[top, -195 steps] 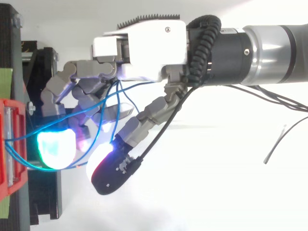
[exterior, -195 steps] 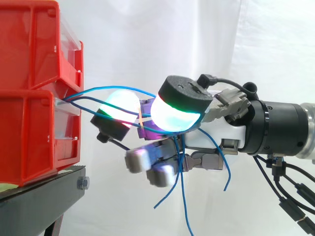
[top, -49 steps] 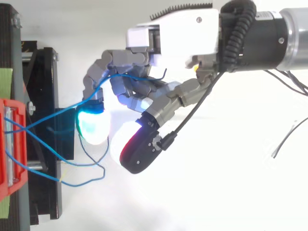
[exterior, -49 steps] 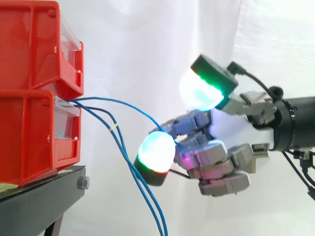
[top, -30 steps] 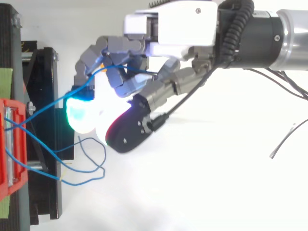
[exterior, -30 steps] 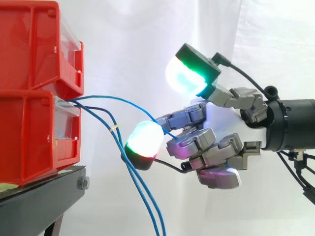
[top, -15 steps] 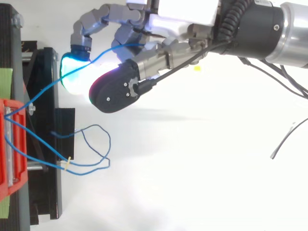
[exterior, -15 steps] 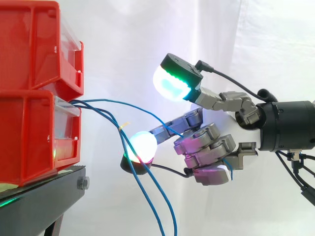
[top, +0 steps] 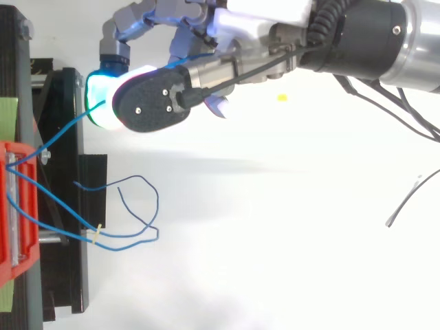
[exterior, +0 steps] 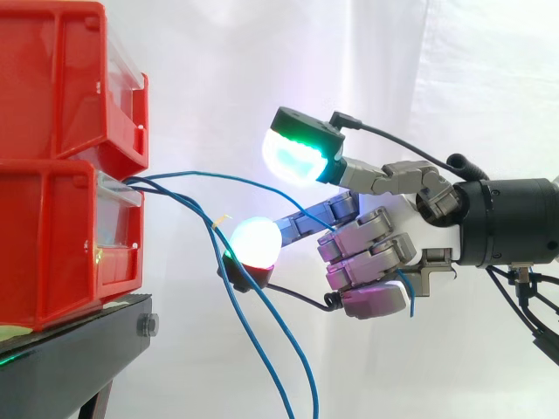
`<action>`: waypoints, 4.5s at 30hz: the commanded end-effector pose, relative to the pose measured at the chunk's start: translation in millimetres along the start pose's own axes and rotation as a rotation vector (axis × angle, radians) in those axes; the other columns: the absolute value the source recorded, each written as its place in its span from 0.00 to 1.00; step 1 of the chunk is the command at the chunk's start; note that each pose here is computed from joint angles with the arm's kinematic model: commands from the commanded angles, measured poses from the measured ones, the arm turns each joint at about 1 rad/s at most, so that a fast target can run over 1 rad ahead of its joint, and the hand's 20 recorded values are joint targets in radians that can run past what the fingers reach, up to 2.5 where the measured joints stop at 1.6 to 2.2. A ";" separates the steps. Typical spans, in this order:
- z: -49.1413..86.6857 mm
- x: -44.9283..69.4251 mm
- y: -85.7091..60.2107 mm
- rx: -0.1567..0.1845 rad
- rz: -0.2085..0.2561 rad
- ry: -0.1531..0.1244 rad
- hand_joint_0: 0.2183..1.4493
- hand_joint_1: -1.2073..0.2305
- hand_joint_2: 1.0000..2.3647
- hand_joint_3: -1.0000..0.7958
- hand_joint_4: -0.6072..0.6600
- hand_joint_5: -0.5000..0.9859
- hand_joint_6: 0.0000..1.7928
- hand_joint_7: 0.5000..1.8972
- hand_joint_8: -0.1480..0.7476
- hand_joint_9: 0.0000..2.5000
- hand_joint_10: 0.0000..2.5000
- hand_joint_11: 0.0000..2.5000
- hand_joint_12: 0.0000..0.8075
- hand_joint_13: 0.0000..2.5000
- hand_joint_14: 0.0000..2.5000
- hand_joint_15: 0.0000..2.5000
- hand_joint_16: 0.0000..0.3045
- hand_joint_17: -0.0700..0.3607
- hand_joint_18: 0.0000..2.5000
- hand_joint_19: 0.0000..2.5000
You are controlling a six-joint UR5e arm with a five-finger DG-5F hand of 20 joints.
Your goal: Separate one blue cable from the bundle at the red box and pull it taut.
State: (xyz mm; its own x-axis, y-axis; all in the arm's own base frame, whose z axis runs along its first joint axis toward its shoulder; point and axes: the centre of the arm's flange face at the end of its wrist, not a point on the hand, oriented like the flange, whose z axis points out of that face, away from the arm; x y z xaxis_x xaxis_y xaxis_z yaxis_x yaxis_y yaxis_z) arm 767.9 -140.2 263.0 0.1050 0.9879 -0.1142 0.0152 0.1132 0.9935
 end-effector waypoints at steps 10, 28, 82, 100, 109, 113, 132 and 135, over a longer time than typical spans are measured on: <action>-5.7 -0.9 32.9 -0.040 0.054 0.037 0.33 0.41 0.01 0.40 0.65 0.23 0.41 0.32 0.71 0.66 1.00 1.00 0.83 0.81 1.00 0.66 0.75 0.56 1.00 0.34; -7.1 5.6 39.4 -0.029 0.052 0.050 0.27 0.40 0.00 0.30 0.66 0.22 0.46 0.28 0.69 0.64 1.00 1.00 0.77 0.78 1.00 0.63 0.75 0.56 1.00 0.36; -5.9 9.9 44.7 -0.030 0.052 0.056 0.33 0.31 0.00 0.58 0.66 0.22 0.48 0.22 0.61 0.50 1.00 0.92 0.67 0.73 1.00 0.54 0.82 0.60 1.00 0.38; -5.7 12.2 44.9 -0.030 0.050 0.059 0.29 0.30 0.01 0.48 0.68 0.21 0.52 0.20 0.58 0.38 1.00 0.78 0.67 0.53 1.00 0.56 0.72 0.55 0.77 0.39; -5.6 14.1 45.1 -0.030 0.051 0.058 0.24 0.50 0.00 0.28 0.65 0.23 0.50 0.29 0.55 0.37 1.00 0.73 0.56 0.44 1.00 0.49 0.20 0.48 0.59 0.58; -5.6 14.1 45.1 -0.030 0.051 0.058 0.32 0.53 0.01 0.35 0.63 0.24 0.50 0.32 0.52 0.39 1.00 0.77 0.54 0.46 0.96 0.50 0.18 0.45 0.61 0.63; -6.4 11.8 26.5 -0.028 0.042 0.004 0.23 0.47 0.00 0.28 0.69 0.19 0.51 0.22 0.64 0.24 1.00 0.82 0.62 0.45 1.00 0.46 0.22 0.51 0.61 0.43; -5.5 11.8 27.5 -0.037 0.044 0.003 0.23 0.47 0.00 0.28 0.69 0.19 0.50 0.21 0.65 0.24 1.00 0.80 0.63 0.47 1.00 0.46 0.23 0.52 0.62 0.37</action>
State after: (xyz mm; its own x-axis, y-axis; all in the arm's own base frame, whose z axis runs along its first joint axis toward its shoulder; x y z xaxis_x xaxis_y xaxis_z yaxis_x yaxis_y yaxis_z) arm 763.0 -124.5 288.2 0.0945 0.9929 -0.0719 -0.0154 0.0736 0.9972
